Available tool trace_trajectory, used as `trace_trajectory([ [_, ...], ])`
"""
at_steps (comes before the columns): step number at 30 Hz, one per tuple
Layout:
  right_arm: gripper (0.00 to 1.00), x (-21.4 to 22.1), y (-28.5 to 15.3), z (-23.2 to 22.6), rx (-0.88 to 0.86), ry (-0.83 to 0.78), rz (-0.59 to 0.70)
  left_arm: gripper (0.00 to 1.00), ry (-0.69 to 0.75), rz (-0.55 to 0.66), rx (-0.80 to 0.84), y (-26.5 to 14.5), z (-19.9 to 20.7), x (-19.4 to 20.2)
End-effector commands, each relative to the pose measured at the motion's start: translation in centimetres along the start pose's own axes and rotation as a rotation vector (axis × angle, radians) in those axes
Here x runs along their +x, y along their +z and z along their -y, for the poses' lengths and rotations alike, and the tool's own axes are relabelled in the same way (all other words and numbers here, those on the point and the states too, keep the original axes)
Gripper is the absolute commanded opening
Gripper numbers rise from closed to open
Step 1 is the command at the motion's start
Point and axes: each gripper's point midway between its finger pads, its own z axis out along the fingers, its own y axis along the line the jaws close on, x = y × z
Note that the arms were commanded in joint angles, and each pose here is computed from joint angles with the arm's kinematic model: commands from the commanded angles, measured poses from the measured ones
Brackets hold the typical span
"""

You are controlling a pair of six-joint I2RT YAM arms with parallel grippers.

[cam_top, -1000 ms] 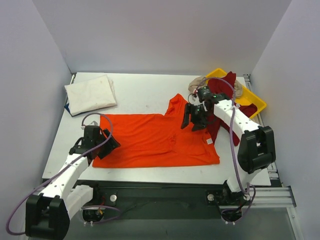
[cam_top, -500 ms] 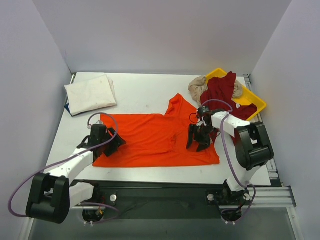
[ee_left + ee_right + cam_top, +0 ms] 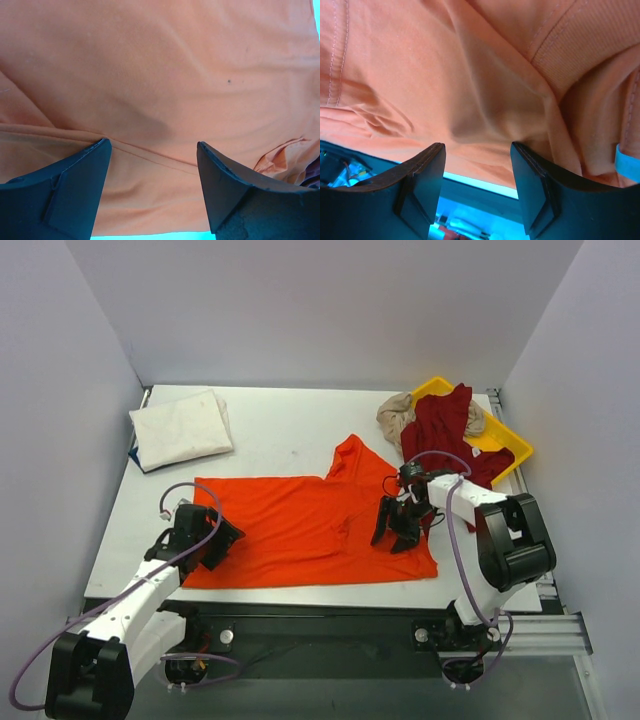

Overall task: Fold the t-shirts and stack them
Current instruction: Fold the flattened tshirt in 1/3 of the way

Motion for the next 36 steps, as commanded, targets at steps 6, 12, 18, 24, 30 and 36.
trace_trajectory([
  [6,0.56,6.8,2.0,5.3,0.194,0.068,-0.174,0.81,-0.020,-0.065,-0.190,0.1,-5.1,2.2],
  [12,0.56,8.0,1.9,5.6,0.216,0.078,-0.193,0.82,-0.020,-0.063,-0.202,-0.2,-5.3,2.2],
  [18,0.56,8.3,1.9,6.0,0.239,0.082,-0.196,0.83,-0.027,-0.055,-0.205,-0.8,-5.5,2.2],
  [24,0.56,7.3,1.6,5.7,0.251,0.072,-0.186,0.83,-0.030,-0.056,-0.207,-1.1,-5.2,2.1],
  [30,0.56,5.9,1.1,4.9,0.240,0.043,-0.157,0.84,-0.033,-0.057,-0.191,-1.7,-4.7,1.9],
  [36,0.57,2.3,-3.2,0.7,0.140,-0.037,-0.025,0.84,0.030,0.047,-0.132,-3.3,-1.3,-1.5],
])
